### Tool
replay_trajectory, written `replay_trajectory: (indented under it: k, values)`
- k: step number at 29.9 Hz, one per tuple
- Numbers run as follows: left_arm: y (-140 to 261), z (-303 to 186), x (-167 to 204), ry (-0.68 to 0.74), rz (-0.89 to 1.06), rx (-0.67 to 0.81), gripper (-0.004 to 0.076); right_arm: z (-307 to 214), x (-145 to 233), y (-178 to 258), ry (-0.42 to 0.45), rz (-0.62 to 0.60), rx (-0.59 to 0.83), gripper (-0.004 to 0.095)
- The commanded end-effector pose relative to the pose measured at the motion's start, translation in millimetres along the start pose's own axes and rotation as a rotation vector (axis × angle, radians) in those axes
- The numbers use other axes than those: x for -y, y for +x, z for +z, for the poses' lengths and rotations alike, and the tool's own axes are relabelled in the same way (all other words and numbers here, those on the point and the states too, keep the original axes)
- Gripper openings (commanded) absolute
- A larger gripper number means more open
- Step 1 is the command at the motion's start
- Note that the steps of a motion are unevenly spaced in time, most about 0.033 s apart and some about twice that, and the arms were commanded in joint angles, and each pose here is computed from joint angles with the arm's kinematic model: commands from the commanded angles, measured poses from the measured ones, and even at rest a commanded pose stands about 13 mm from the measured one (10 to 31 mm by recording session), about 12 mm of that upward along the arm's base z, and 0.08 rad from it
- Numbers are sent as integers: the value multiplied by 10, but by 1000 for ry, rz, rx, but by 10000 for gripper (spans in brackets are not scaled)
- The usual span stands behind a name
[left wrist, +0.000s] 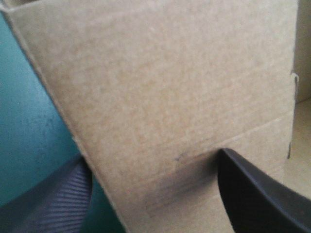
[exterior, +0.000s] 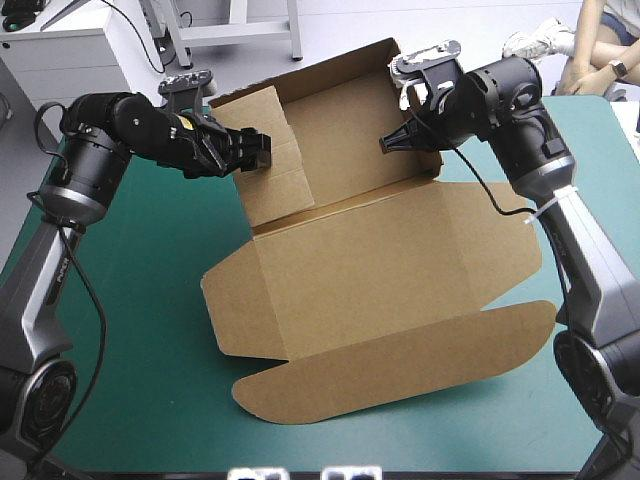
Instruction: Fold the box
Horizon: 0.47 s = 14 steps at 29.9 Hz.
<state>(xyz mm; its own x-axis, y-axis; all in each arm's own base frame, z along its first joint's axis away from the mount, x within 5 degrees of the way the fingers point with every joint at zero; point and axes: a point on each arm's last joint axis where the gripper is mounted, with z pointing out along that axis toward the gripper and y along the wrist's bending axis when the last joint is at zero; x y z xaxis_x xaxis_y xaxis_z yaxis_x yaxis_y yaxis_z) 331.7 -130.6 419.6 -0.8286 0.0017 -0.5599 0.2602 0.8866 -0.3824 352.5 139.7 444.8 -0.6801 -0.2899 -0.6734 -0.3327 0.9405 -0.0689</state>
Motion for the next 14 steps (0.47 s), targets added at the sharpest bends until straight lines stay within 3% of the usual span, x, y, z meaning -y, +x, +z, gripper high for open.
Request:
replay_trajectory:
  k: [1,14]
  values:
    - [-35,-165,99,42,-5,56,514,-435,-51,-53,-57,20,110,-13]
    - [-26,-163,-15,-82,-30,45,502,-575,22,-44,8,17,139,-13]
